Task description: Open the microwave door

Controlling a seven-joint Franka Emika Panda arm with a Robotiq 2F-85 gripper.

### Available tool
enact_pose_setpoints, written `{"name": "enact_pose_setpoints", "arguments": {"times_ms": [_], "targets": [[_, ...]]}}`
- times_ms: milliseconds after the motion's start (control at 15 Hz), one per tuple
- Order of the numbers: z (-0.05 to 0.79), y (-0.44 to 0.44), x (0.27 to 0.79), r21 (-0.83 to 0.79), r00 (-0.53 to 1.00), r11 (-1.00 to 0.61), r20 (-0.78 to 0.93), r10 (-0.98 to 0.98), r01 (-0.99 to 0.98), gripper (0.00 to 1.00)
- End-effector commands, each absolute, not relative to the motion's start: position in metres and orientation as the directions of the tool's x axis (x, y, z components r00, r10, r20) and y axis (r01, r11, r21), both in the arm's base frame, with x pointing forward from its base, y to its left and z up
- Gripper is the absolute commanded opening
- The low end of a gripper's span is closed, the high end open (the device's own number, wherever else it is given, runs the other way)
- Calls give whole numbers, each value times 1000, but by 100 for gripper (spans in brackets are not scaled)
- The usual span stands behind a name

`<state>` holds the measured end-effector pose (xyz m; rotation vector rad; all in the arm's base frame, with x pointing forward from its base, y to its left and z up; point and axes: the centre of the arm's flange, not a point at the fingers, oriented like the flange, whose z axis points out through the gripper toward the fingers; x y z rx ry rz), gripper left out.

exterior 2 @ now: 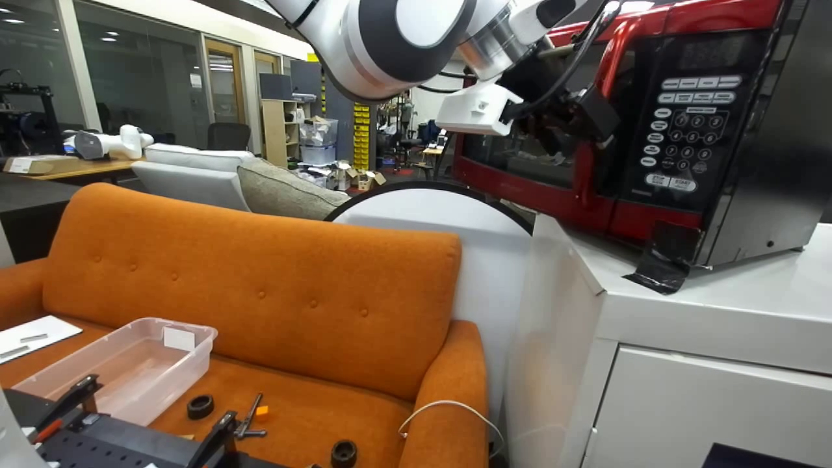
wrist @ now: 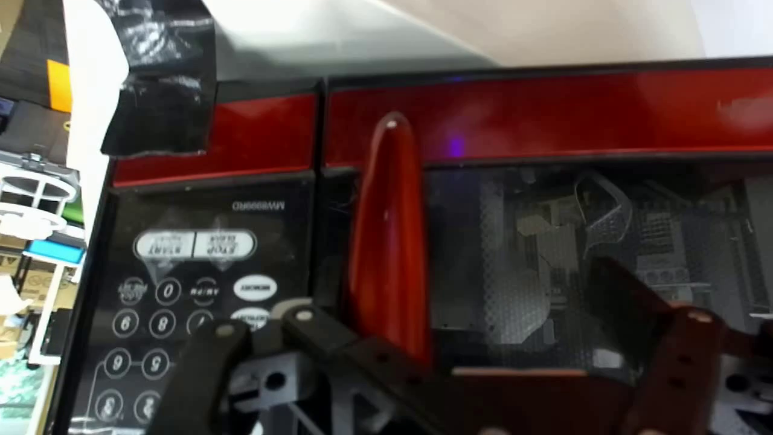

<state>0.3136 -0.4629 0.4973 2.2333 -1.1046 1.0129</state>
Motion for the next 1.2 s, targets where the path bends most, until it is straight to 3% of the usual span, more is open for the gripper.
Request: {"name": "enact_pose_setpoints", "arguments": {"times_ms": [0,267,333,400,533,1133], "targets": [[529,-488,296,75,429,-632,796,-428,-771,100],[538,-490,289,86,433,-651,810,-395,-755,100],[539,-491,288,86,431,-651,812,-393,-755,95],[540,-492,287,84,425,-644,814,-396,-760,72],[540,-494,284,72,410,-630,815,-410,-774,69],[541,-502,271,53,386,-604,812,-437,-795,9]]}}
